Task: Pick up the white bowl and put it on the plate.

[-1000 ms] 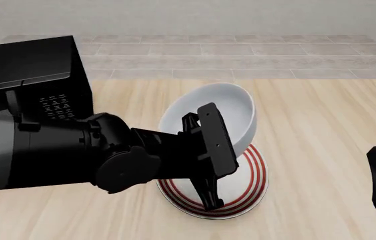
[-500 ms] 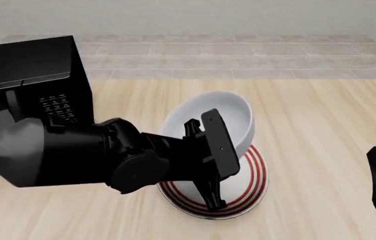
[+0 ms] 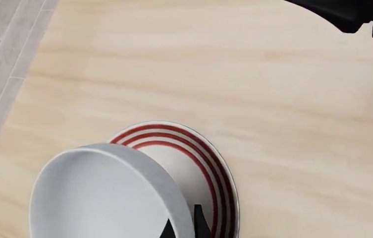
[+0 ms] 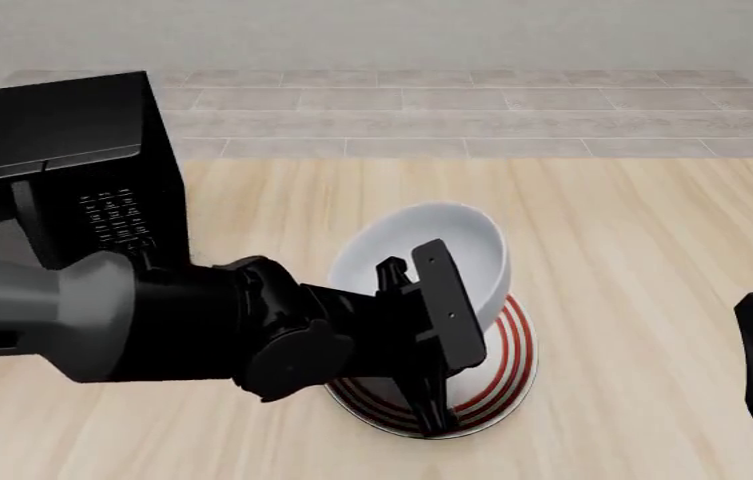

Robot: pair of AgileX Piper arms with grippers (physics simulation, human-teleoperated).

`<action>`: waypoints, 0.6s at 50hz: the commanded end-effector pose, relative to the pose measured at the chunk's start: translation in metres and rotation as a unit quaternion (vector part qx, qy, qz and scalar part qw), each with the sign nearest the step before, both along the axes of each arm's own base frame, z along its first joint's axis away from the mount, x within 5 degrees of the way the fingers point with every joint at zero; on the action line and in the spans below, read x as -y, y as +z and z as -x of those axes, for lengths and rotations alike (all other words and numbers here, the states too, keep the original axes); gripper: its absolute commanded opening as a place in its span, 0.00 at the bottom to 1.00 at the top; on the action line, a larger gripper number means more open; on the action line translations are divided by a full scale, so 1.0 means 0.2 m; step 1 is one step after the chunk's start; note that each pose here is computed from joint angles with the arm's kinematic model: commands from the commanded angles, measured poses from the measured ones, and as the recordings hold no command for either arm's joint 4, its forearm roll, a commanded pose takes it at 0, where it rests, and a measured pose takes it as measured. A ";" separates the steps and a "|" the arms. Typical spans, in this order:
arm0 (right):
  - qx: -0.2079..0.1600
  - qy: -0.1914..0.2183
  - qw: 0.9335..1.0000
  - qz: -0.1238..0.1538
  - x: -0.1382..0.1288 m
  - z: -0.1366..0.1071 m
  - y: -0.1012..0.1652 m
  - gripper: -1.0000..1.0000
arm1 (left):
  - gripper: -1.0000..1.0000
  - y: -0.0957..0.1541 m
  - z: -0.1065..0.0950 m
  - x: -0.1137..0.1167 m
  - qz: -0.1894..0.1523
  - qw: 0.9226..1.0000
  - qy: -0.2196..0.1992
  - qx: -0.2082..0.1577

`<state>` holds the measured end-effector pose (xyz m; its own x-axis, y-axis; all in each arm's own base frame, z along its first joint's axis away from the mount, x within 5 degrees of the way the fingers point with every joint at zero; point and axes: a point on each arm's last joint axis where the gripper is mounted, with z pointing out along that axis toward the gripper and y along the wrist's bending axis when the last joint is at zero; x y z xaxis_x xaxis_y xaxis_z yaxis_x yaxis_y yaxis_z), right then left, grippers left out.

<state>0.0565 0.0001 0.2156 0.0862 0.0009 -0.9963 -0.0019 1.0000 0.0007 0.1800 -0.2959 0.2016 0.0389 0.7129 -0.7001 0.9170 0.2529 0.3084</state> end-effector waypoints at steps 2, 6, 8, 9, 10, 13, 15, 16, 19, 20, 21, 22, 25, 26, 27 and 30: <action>0.000 -0.001 1.000 0.000 0.00 0.00 0.00 1.00 | 0.00 -0.02 0.00 0.02 -0.009 1.000 -0.016 0.016; 0.000 -0.001 1.000 0.000 0.00 0.00 0.00 1.00 | 0.00 -0.03 -0.01 0.02 -0.010 1.000 -0.016 0.016; 0.000 -0.001 1.000 0.000 0.00 0.00 0.00 1.00 | 0.00 -0.04 -0.01 0.02 -0.010 1.000 -0.016 0.016; 0.000 -0.001 1.000 0.000 0.00 0.00 0.00 1.00 | 0.00 -0.04 -0.01 0.02 -0.010 1.000 -0.016 0.016; 0.000 -0.001 1.000 0.000 0.00 0.00 0.00 1.00 | 0.00 -0.04 -0.01 0.02 -0.011 1.000 -0.016 0.016; 0.000 -0.001 1.000 0.000 0.00 0.00 0.00 1.00 | 0.00 -0.04 -0.01 0.02 -0.011 1.000 -0.016 0.015; 0.000 -0.001 1.000 0.000 0.00 0.00 0.00 1.00 | 0.00 -0.05 -0.01 0.02 -0.011 1.000 -0.016 0.015; 0.000 -0.001 1.000 0.000 0.00 0.00 0.00 1.00 | 0.00 -0.05 -0.01 0.03 -0.010 1.000 -0.016 0.015; 0.000 -0.001 1.000 0.000 0.00 0.00 0.00 1.00 | 0.00 -0.05 0.00 0.03 -0.010 1.000 -0.017 0.014; 0.000 -0.001 1.000 0.000 0.00 0.00 0.00 1.00 | 0.00 -0.05 -0.01 0.03 -0.010 1.000 -0.017 0.015; 0.000 -0.001 1.000 0.000 0.00 0.00 0.00 1.00 | 0.00 -0.06 0.00 0.03 -0.010 1.000 -0.017 0.014; 0.000 -0.001 1.000 0.000 0.00 0.00 0.00 1.00 | 0.00 -0.06 -0.01 0.03 -0.010 1.000 -0.017 0.014; 0.000 -0.001 1.000 0.000 0.00 0.00 0.00 1.00 | 0.00 -0.06 -0.01 0.03 -0.009 1.000 -0.016 0.014; 0.000 -0.001 1.000 0.000 0.00 0.00 0.00 1.00 | 0.00 -0.06 0.00 0.04 -0.010 1.000 -0.017 0.012; 0.000 -0.001 1.000 0.000 0.00 0.00 0.00 1.00 | 0.00 -0.06 0.00 0.04 -0.008 1.000 -0.016 0.012; 0.000 -0.001 1.000 0.000 0.00 0.00 0.00 1.00 | 0.00 -0.06 0.00 0.04 -0.008 1.000 -0.017 0.011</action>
